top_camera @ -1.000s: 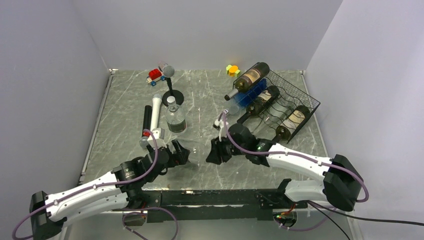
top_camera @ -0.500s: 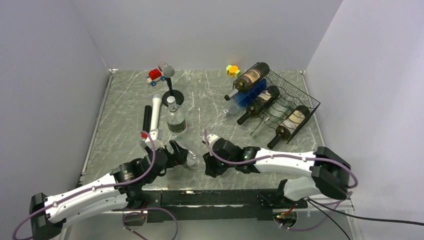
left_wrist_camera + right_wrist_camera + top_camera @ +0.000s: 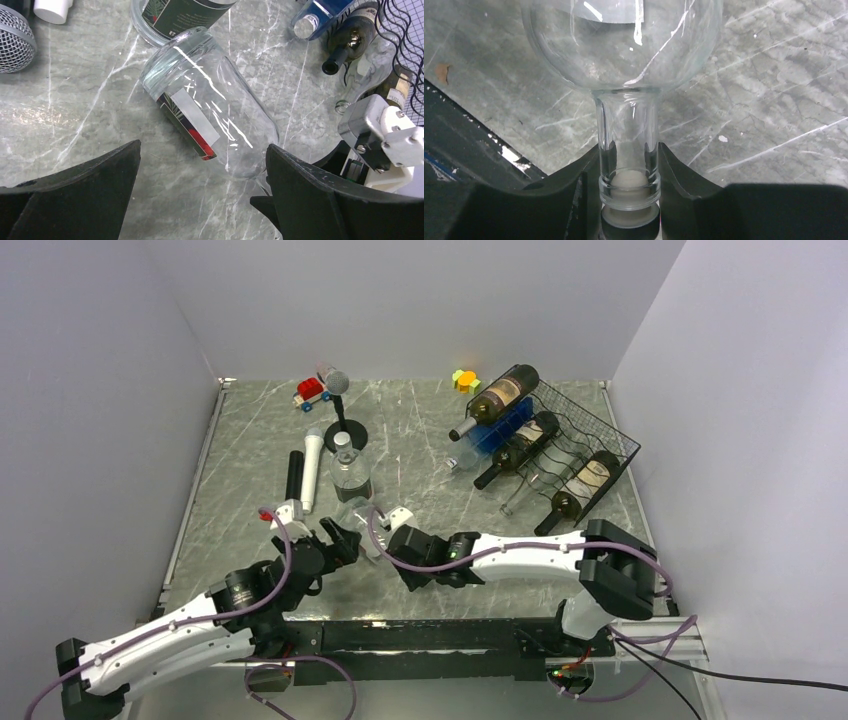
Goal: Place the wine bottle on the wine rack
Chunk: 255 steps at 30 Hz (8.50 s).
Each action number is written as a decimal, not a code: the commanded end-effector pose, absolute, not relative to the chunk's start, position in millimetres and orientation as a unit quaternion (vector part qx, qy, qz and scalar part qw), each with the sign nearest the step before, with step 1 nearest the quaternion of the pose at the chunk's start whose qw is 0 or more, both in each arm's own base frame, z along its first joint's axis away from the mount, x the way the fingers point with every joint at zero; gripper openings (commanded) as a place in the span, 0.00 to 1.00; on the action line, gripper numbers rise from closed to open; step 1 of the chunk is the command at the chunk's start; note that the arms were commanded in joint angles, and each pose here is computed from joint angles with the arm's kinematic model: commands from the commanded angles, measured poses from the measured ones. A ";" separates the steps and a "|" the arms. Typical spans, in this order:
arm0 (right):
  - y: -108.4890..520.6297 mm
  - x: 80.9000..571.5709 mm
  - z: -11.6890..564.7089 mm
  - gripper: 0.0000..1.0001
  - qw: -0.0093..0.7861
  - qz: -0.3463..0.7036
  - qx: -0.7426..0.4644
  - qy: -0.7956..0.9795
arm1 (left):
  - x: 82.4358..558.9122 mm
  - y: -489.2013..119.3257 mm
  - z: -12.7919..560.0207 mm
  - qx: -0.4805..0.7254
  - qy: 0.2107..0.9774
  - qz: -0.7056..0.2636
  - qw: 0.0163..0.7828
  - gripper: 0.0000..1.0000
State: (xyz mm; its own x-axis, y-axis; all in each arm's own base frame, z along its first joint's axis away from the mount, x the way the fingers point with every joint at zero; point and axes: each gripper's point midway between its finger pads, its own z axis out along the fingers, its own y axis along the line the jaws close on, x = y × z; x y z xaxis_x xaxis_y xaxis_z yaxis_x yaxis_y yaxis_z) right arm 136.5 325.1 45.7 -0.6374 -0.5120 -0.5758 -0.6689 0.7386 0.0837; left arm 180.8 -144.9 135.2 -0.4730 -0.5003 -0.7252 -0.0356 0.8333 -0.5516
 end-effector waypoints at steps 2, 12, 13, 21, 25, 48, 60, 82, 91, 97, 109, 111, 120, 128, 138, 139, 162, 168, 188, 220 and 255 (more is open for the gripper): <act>336.7 157.0 58.9 0.23 0.309 0.129 -0.299 0.893 | 185.5 -135.6 152.0 -0.201 0.803 -0.248 0.503 0.99; 339.5 157.1 51.2 0.37 0.302 0.123 -0.303 0.895 | 186.2 -128.7 157.0 -0.203 0.801 -0.235 0.511 0.99; 339.5 157.0 50.4 0.40 0.301 0.122 -0.304 0.896 | 186.4 -128.8 158.3 -0.203 0.801 -0.236 0.512 0.99; 341.3 155.1 43.2 0.52 0.294 0.123 -0.313 0.895 | 187.2 -123.8 164.4 -0.204 0.797 -0.230 0.520 0.99; 344.2 156.1 41.8 0.55 0.295 0.123 -0.318 0.893 | 187.5 -121.4 166.7 -0.205 0.795 -0.228 0.524 0.99; 359.5 174.1 17.2 0.55 0.314 0.095 -0.316 0.891 | 186.5 -112.4 173.5 -0.210 0.789 -0.223 0.532 0.99; 343.7 182.2 9.0 0.00 0.324 0.051 -0.300 0.896 | 186.3 -108.7 177.1 -0.212 0.787 -0.220 0.536 0.99; 330.5 184.6 156.9 0.00 0.423 0.151 -0.247 0.859 | 186.6 -108.5 180.1 -0.213 0.783 -0.226 0.540 0.99; 288.2 210.9 208.7 0.00 0.484 0.115 -0.165 0.852 | 186.9 -109.1 182.7 -0.213 0.781 -0.228 0.541 0.99; 231.9 260.2 238.4 0.00 0.532 0.085 -0.023 0.842 | 187.7 -110.6 186.0 -0.210 0.779 -0.231 0.543 0.99; 130.8 347.1 281.8 0.00 0.600 0.017 0.196 0.775 | 187.4 -109.5 193.5 -0.207 0.777 -0.233 0.547 0.99; 121.4 360.8 279.6 0.00 0.601 0.008 0.234 0.764 | 187.6 -109.7 193.9 -0.206 0.777 -0.233 0.547 0.99; 109.7 416.4 256.1 0.00 0.562 0.006 0.349 0.750 | 189.0 -111.1 196.6 -0.199 0.780 -0.225 0.549 0.99; 98.0 450.5 220.8 0.00 0.517 0.005 0.400 0.757 | 188.0 -108.2 198.9 -0.197 0.779 -0.223 0.551 0.99; 96.2 468.1 182.8 0.00 0.478 0.010 0.409 0.778 | 189.0 -104.4 203.2 -0.196 0.775 -0.218 0.560 0.99; 96.1 469.4 180.9 0.00 0.475 0.011 0.408 0.779 | 189.0 -104.3 203.3 -0.196 0.775 -0.217 0.560 0.99; 94.3 444.8 195.8 1.00 0.450 0.029 0.334 0.827 | 187.4 -98.1 207.7 -0.203 0.768 -0.222 0.565 0.99; 103.4 422.9 208.2 1.00 0.456 0.032 0.303 0.836 | 187.4 -99.3 210.4 -0.197 0.764 -0.229 0.570 0.99; 278.1 341.2 340.6 1.00 0.550 0.301 -0.120 0.770 | 172.5 -118.9 260.3 -0.083 0.746 -0.297 0.590 0.99; 451.9 364.7 274.6 0.80 0.551 0.187 -0.234 0.779 | 166.2 -89.2 244.3 -0.141 0.747 -0.289 0.582 0.99; 427.9 326.0 215.4 0.00 0.478 0.234 -0.222 0.817 | 166.0 -89.9 243.5 -0.140 0.748 -0.288 0.581 0.99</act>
State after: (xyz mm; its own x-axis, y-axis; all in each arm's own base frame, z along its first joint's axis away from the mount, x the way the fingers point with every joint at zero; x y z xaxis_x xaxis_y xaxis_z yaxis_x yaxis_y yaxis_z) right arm 341.1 437.4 200.1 -0.4299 -0.2163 -0.8766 -0.5898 0.8024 0.0913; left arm 164.5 -92.4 237.5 -0.3033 -0.5287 -0.7927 0.1334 0.8002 -0.5847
